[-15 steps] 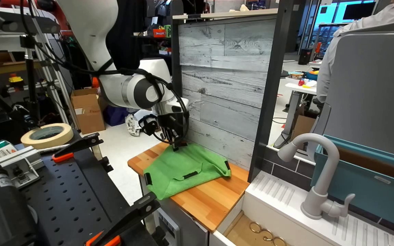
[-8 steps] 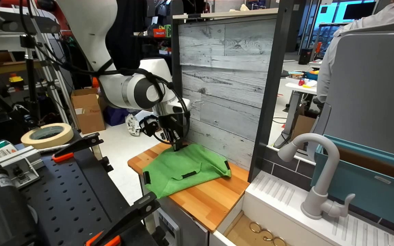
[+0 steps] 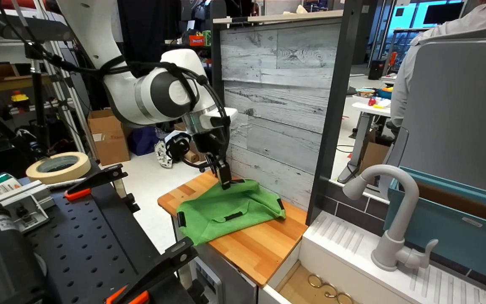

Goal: Fold the green towel

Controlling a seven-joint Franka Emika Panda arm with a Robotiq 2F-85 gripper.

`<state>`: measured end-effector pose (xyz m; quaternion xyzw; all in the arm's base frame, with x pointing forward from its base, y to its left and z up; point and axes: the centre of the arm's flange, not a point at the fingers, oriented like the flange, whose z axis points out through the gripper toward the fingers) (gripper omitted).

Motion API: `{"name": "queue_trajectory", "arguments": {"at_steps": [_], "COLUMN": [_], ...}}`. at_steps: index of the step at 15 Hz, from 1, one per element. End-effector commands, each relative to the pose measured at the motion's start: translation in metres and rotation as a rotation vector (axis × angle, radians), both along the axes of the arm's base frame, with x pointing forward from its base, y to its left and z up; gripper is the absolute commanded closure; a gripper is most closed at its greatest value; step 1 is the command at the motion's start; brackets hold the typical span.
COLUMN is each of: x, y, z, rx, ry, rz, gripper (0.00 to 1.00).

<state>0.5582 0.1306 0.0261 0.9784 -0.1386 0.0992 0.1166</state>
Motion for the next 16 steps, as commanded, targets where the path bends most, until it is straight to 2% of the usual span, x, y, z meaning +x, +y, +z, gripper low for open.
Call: {"name": "queue_trajectory", "arguments": {"at_steps": [1,6,12,13,14,15,16], "x": [-0.039,-0.054,-0.053,-0.052,-0.051,-0.051,-0.05], "y": [-0.021,-0.052,-0.056,-0.056,-0.056,-0.055,-0.055], "z": [0.036,0.02,-0.012,-0.015,-0.019,-0.021,-0.023], "rx": [-0.043,-0.068,-0.08,-0.085,-0.087,-0.089,-0.091], "ry": [-0.033,-0.022,0.02,0.024,0.03,0.033,0.034], "rz": [-0.062,-0.132,-0.133,-0.134,-0.132,-0.13,-0.127], "gripper": [0.97,0.97,0.97,0.93,0.65,0.64,0.57]}}
